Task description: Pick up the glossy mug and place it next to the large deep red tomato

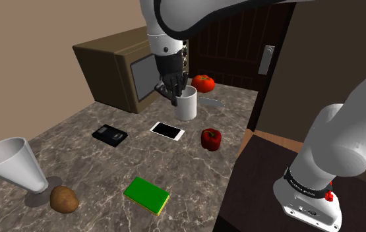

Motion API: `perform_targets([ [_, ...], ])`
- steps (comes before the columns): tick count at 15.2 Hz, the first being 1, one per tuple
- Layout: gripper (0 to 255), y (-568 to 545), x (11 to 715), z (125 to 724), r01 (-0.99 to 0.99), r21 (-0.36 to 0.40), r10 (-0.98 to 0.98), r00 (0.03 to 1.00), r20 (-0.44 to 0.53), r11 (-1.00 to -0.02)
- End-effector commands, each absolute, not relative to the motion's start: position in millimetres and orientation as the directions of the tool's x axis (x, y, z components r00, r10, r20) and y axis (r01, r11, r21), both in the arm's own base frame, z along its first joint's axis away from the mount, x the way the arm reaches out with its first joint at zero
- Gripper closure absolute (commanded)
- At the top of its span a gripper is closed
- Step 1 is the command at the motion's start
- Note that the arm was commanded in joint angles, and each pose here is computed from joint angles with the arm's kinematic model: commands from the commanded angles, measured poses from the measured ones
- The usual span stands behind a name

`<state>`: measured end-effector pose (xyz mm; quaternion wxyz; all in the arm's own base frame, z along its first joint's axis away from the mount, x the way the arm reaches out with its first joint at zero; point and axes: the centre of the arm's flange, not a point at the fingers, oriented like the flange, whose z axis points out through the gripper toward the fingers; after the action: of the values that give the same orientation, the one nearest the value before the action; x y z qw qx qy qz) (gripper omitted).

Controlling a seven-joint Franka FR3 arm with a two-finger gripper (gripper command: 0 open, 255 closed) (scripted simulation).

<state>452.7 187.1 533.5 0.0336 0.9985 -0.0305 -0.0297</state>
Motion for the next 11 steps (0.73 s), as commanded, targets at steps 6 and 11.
perform_targets([
  [6,255,95.1,457.0,535.0,-0.058,0.068,-0.062,0.996,-0.057,-0.996],
  [11,255,29.2,459.9,535.3,-0.058,0.068,-0.062,0.996,-0.057,-0.996],
])
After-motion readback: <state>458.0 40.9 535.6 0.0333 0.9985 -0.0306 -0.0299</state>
